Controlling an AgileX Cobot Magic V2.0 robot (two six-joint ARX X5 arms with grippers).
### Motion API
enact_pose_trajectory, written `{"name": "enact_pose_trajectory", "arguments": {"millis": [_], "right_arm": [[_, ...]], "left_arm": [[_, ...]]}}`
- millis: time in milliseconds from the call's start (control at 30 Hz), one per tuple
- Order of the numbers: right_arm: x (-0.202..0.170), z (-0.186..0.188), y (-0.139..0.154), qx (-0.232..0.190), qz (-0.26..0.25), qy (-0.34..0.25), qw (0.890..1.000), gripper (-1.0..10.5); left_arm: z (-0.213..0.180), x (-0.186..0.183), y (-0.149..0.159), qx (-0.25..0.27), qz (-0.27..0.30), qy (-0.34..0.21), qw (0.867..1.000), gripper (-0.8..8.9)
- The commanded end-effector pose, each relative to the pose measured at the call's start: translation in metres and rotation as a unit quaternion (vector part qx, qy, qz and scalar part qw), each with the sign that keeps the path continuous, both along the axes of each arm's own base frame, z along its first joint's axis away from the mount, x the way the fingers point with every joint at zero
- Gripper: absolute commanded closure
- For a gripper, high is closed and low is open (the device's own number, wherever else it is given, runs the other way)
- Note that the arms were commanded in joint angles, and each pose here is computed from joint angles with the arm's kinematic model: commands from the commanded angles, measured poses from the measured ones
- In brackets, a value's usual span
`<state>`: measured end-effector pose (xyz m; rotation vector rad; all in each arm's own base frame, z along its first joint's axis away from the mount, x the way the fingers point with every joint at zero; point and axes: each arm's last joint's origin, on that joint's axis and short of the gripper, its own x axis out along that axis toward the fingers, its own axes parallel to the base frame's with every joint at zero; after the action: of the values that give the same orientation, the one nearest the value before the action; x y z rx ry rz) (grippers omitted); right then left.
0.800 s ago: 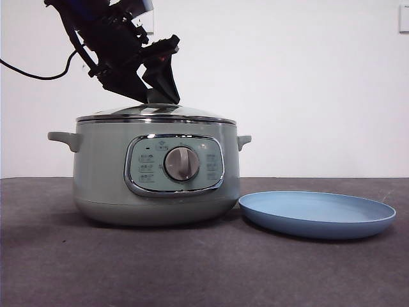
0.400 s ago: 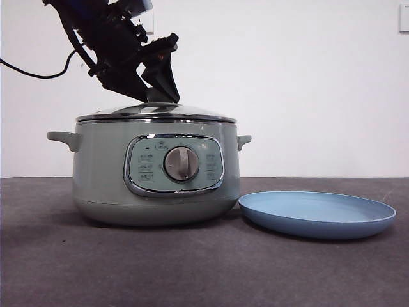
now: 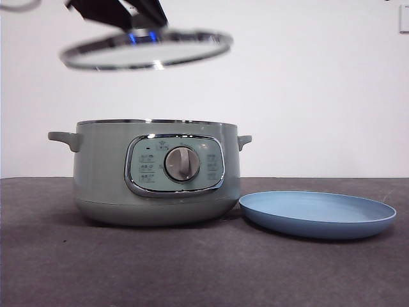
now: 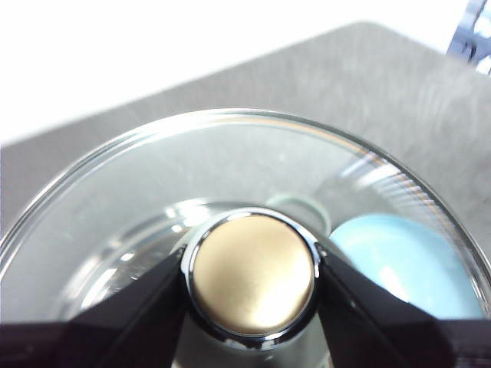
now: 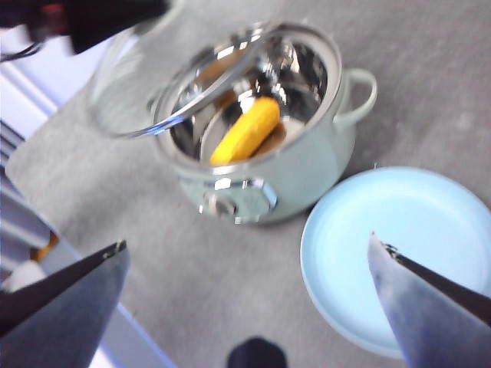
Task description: Take the corn out from the steamer,put the corn on the plate,close the lid
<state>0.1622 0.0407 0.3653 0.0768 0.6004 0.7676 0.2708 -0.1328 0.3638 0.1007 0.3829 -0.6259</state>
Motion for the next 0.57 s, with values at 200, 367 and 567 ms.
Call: {"name": "enact_pose_trajectory", "arguments": {"millis": [200, 367, 567], "right_arm": [[0.031, 0.001, 0.032, 0.054, -0.002, 0.003, 0.999, 3.2], [0.054, -0.012, 0.073, 0.045, 0.002, 0.015, 0.999, 3.2], [0.087, -0.024, 0.131, -0.002, 0.01, 0.031, 0.999, 3.2]], "left_arm": [[0.054, -0.076, 0.036, -0.028, 0.0, -0.057, 0.998, 8.22], [0.071, -0.125, 0.058, -0.038, 0.002, -0.081, 0.996, 8.22], [0.072, -0.166, 0.079, -0.028, 0.02, -0.073, 0.997, 8.22]]}}
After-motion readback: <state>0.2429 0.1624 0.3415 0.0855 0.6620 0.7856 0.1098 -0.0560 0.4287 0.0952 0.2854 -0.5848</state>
